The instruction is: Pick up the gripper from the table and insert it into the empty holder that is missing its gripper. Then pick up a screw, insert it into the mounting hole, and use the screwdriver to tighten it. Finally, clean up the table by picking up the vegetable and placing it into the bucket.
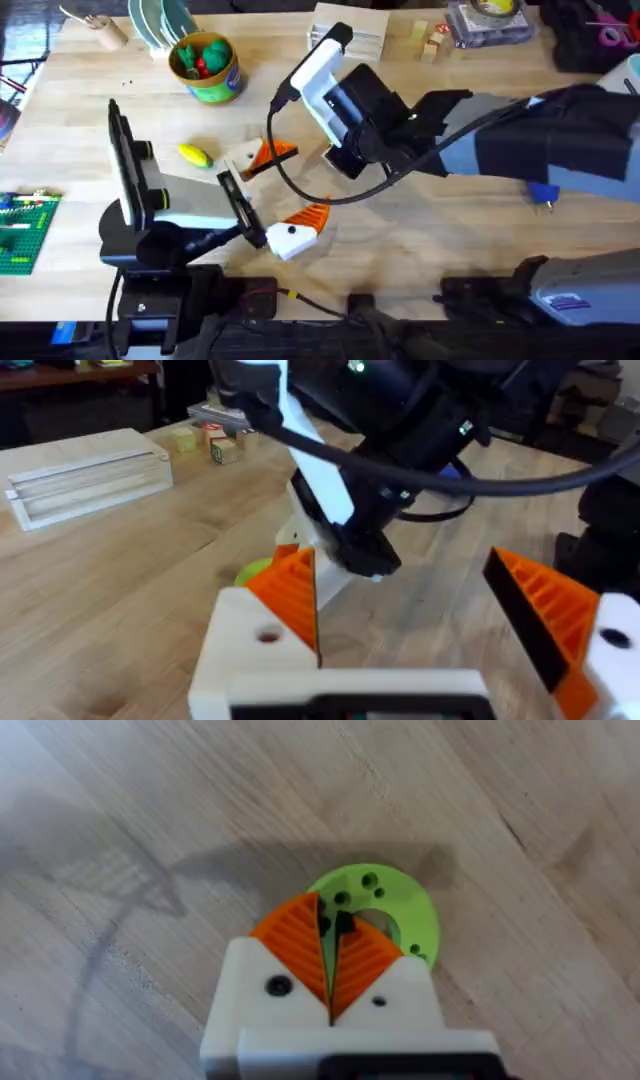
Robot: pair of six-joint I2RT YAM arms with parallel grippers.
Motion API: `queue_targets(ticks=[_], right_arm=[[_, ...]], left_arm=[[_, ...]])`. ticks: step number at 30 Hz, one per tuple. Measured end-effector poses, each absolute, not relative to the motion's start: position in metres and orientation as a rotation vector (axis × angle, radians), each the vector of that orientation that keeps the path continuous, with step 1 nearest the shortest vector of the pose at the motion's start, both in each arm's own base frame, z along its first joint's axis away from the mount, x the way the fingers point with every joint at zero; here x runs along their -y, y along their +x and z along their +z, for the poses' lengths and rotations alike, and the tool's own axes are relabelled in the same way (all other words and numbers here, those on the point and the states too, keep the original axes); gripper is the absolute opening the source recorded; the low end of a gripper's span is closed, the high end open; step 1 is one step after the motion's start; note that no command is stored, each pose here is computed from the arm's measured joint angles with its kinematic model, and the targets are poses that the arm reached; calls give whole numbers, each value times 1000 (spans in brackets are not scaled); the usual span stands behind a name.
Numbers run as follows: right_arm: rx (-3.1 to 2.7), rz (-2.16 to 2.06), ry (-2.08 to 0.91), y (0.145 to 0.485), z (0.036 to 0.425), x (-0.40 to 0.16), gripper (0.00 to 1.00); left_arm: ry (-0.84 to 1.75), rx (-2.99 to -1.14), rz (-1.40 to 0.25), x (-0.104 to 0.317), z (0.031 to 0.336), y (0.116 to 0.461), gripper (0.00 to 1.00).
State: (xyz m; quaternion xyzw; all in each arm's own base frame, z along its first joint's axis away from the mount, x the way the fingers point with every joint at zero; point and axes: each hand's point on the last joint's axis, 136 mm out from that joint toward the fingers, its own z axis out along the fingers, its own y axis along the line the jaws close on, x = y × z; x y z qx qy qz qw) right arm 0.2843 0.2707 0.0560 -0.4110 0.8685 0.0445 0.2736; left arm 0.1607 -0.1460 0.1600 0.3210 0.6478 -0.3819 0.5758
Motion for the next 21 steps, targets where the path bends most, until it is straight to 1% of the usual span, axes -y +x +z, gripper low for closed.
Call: queue_targets(ticks=[9, 21], right_arm=[[-2356, 12, -1088, 290, 60, -258, 7], [-2395, -23, -1026, 305, 68, -242, 7]], left_arm=[[752, -1517, -894, 146, 160, 161, 993], [752, -1517, -894, 146, 160, 161, 993]])
